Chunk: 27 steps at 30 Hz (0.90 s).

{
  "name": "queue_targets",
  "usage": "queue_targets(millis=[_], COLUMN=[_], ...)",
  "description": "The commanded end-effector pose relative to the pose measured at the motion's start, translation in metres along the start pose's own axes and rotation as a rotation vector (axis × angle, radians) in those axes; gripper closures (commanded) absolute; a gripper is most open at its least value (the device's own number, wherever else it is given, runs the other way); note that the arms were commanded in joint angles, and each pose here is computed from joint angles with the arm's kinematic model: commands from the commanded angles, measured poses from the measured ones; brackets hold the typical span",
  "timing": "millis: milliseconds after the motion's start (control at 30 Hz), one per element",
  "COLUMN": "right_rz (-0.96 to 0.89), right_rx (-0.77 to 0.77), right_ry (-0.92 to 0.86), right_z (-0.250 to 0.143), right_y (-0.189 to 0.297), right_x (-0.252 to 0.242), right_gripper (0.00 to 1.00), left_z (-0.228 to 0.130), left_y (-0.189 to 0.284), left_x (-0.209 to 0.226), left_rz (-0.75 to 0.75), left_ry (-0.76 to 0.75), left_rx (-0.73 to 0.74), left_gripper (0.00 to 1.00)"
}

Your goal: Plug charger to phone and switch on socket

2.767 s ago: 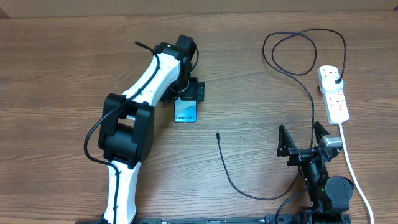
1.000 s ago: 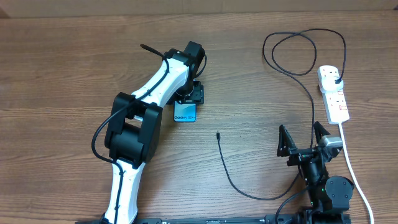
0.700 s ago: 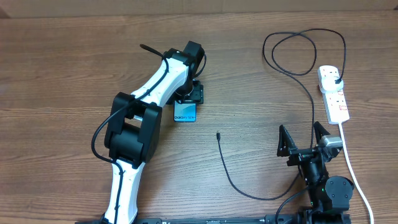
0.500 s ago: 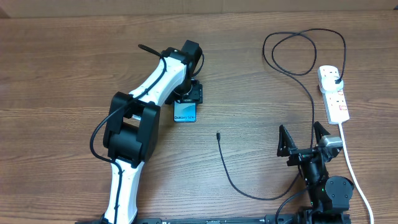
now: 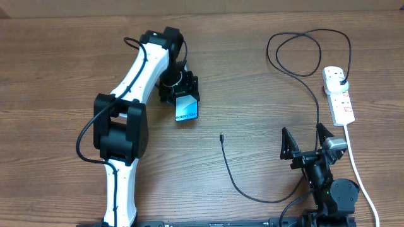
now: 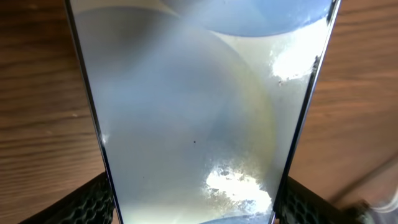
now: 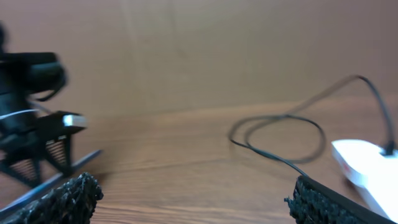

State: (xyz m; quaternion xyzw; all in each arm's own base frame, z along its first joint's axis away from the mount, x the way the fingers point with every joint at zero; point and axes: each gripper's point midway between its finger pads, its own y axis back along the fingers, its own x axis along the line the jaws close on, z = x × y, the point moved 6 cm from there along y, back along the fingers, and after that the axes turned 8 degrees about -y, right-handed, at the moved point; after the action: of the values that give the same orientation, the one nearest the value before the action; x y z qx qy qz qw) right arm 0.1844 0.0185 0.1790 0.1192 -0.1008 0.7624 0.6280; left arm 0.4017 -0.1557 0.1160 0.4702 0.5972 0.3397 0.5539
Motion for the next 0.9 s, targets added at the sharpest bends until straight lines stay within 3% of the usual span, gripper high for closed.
queue_targets(millis=[0,167,367,500,633,833,867], right_rz=[0.179,0.223,0.21,0.141,0.029,0.204,0.223], right_rx=[-0.006,-0.013,0.033,0.207,0.489,0.745,0.783], right_ry=[0.021,-0.058,-0.115,-0.178,-0.277,-0.431,-0.458], right_z=[0.002,0.021,0.078,0.124,0.152,0.139,0.133], right_y=[0.002,0.007,0.016,0.008,-0.018,-0.053,-0.059], right_x=[0.021,0.032,0.053,0.066,0.069,0.084,0.084], right_gripper=[0.0,0.0,0.0,0.0,0.0,0.0,0.08], left_z=[-0.001,0.0,0.003,0.006,0.002,-0.002,-0.003], left_y=[0.026,0.027,0.027,0.024,0.019,0.014,0.014], left_x=[-0.027,-0.03,-0.042,-0.054,-0.072,-0.084,-0.086], left_rz=[-0.182,-0.205,-0.246,-0.266,-0.295,-0.294,-0.293], left_ry=[-0.089,-0.096,-0.127,-0.148,-0.181,-0.204,-0.207], left_rx=[-0.033,-0.039,-0.057,-0.079,-0.069,-0.06,-0.057], left_gripper=[0.24,0.24,0.25,0.26,0.26,0.25,0.25])
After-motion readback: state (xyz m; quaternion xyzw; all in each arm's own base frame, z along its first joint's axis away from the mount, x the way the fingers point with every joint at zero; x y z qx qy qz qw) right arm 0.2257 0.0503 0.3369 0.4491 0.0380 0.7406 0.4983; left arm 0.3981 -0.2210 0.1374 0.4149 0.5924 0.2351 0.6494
